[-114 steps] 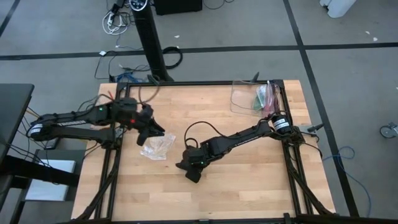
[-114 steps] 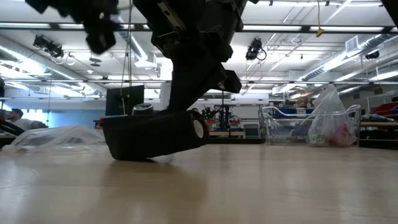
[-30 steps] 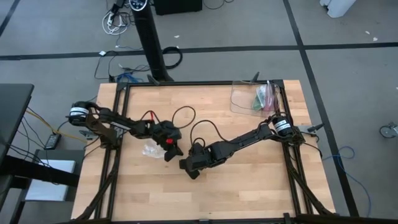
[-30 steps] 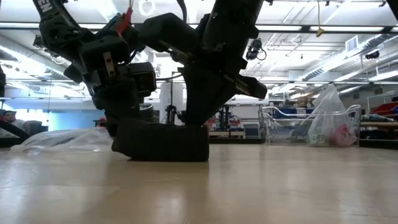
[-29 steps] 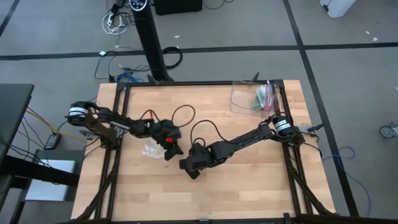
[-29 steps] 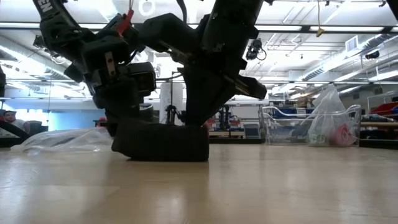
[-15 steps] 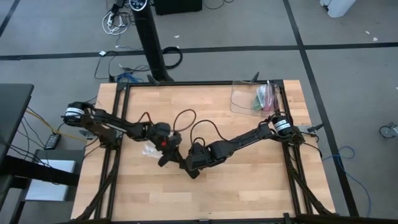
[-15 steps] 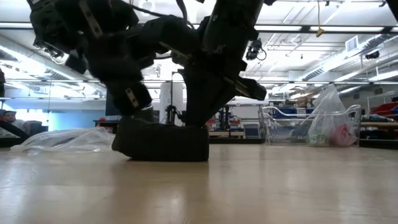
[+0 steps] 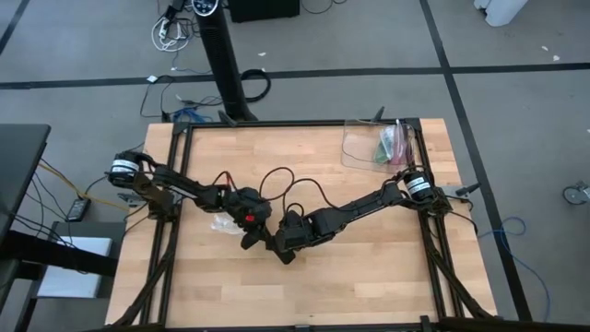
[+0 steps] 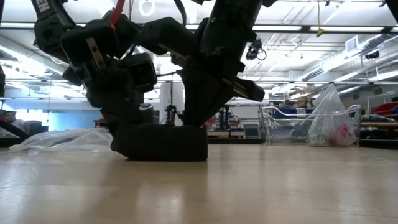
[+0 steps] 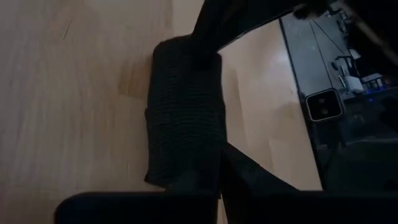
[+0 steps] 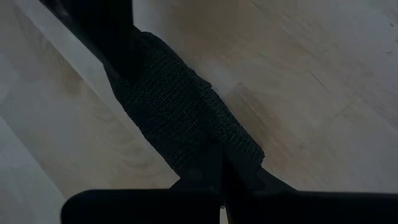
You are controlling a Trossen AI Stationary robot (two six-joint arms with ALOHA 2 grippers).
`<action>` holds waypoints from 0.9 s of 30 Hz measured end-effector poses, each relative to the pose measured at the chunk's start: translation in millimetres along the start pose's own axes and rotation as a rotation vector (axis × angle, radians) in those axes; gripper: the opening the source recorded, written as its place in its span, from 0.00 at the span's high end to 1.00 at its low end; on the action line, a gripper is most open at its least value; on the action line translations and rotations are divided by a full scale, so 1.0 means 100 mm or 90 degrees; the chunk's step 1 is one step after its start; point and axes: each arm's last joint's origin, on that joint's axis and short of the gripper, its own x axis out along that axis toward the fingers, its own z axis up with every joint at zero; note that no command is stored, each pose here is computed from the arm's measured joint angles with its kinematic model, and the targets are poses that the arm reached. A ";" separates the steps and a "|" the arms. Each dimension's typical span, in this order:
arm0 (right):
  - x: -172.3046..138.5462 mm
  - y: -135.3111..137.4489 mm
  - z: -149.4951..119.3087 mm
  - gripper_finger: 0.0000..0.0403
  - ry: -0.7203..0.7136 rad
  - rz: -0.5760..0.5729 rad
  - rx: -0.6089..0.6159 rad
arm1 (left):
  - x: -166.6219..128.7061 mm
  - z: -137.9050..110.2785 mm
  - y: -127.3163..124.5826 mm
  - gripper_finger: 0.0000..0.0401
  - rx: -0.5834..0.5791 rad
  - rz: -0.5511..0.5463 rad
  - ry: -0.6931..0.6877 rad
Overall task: Roll bandage
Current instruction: Roll the black bandage
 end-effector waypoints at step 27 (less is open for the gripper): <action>-0.28 0.21 0.22 0.77 -0.024 0.087 -0.119 | 0.08 -0.07 0.09 0.97 -0.025 0.020 0.019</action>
